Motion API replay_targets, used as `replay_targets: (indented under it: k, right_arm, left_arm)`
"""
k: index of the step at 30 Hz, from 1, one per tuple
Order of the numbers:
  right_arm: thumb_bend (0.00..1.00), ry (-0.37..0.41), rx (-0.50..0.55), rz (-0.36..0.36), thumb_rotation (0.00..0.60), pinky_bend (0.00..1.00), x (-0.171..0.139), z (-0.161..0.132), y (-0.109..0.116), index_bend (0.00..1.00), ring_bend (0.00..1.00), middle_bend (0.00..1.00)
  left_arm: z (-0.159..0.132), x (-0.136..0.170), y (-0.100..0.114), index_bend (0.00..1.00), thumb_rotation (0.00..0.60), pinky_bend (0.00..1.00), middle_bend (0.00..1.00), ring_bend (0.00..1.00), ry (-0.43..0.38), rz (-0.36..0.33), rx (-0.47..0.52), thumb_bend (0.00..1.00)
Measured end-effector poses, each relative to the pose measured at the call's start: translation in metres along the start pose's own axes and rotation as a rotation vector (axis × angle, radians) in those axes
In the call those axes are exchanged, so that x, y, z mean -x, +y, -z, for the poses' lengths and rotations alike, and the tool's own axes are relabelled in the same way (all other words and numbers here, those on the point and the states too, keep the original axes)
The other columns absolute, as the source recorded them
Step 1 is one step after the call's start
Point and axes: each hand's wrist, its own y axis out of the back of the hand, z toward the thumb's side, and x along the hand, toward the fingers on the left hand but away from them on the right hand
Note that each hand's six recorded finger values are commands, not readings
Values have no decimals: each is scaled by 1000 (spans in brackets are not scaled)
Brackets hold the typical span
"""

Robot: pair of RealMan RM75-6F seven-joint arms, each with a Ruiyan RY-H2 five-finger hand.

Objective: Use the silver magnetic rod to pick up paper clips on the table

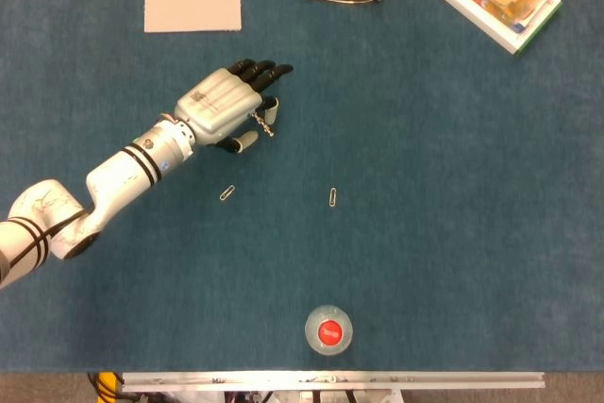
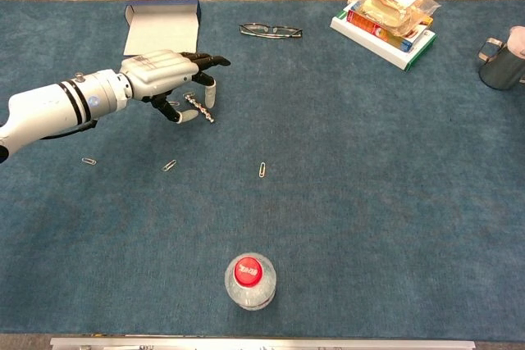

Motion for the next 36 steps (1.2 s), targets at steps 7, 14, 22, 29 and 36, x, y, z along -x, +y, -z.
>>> replay_targets:
  k: [7, 14, 22, 29, 36]
  right_arm:
    - [0, -5, 5, -1, 600, 61, -1, 2, 0, 217, 0, 85]
    - [0, -12, 11, -2, 600, 61, -2, 5, -1, 218, 0, 85]
    - [0, -11, 17, -9, 600, 61, -3, 7, -3, 217, 0, 84]
    - [0, -13, 21, -18, 600, 61, -4, 9, -7, 217, 0, 84]
    - [0, -13, 23, -25, 600, 61, -5, 10, -9, 230, 0, 84]
  left_arm:
    - [-5, -8, -2, 421, 600, 98, 0, 0, 8, 18, -44, 392]
    - [-8, -15, -1, 422, 600, 97, 0, 0, 19, 20, -69, 345]
    - [-10, -20, -2, 426, 600, 97, 0, 0, 22, 32, -98, 272]
    - [-12, -24, -3, 449, 600, 97, 0, 0, 26, 42, -116, 272]
    - [-13, -28, -4, 460, 600, 97, 0, 0, 33, 51, -132, 271]
